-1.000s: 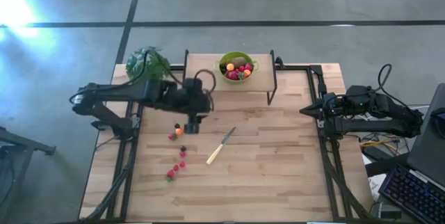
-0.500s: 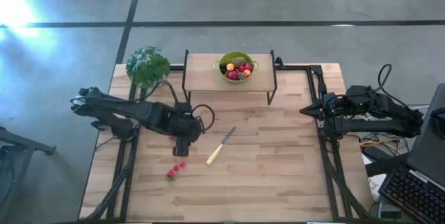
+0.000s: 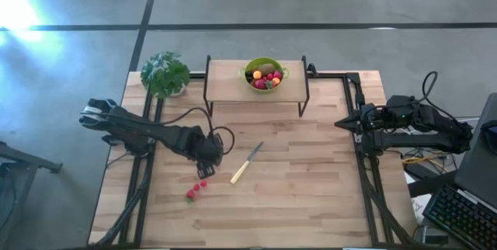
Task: Pick & Place Fruit
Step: Put the black cherry into the strainer bowl
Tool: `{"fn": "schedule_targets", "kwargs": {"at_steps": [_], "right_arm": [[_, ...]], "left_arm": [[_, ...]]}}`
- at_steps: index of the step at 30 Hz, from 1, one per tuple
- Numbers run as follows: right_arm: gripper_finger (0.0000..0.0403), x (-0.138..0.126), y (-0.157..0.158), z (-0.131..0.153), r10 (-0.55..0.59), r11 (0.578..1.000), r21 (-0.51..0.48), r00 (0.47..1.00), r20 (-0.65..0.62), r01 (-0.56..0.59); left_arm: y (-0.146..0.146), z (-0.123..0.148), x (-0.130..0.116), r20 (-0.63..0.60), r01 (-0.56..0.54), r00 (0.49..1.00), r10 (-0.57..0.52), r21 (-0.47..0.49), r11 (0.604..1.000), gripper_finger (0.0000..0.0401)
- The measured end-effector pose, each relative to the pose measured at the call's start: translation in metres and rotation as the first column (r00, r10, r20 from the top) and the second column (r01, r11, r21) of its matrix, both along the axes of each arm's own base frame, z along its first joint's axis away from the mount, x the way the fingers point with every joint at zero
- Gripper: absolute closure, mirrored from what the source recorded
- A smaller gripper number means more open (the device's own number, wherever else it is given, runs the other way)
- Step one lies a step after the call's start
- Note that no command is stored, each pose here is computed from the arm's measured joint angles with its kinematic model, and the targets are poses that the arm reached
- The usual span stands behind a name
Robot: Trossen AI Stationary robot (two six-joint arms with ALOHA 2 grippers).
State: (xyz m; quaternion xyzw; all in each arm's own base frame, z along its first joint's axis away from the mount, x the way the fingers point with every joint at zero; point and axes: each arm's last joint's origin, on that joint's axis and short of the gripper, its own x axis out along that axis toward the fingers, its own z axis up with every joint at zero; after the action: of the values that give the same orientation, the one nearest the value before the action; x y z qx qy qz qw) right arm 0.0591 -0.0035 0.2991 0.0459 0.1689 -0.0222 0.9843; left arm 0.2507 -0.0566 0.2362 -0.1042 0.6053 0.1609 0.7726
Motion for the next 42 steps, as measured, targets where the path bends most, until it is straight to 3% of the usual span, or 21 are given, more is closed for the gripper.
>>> {"fn": "schedule_targets", "kwargs": {"at_steps": [5,11,26,32,42], "right_arm": [[0.0394,0.0,0.0,0.0,0.0,1.0,0.0,1.0,0.0,0.0],[0.0394,0.0,0.0,0.0,0.0,1.0,0.0,1.0,0.0,0.0],[0.0394,0.0,0.0,0.0,0.0,1.0,0.0,1.0,0.0,0.0],[0.0394,0.0,0.0,0.0,0.0,1.0,0.0,1.0,0.0,0.0],[0.0394,0.0,0.0,0.0,0.0,1.0,0.0,1.0,0.0,0.0]], "left_arm": [[0.0,-0.021,0.002,0.044,-0.011,0.999,0.015,-0.072,0.997,0.0186],[0.0,-0.035,0.009,0.032,-0.024,0.999,0.026,-0.071,0.997,0.0186],[-0.004,-0.073,0.024,-0.114,-0.008,0.993,0.001,-0.058,0.998,0.0195],[-0.004,-0.078,0.026,-0.116,-0.008,0.993,0.002,-0.058,0.998,0.0235],[-0.004,-0.078,0.027,-0.106,-0.01,0.994,0.004,-0.058,0.998,0.0338]]}}
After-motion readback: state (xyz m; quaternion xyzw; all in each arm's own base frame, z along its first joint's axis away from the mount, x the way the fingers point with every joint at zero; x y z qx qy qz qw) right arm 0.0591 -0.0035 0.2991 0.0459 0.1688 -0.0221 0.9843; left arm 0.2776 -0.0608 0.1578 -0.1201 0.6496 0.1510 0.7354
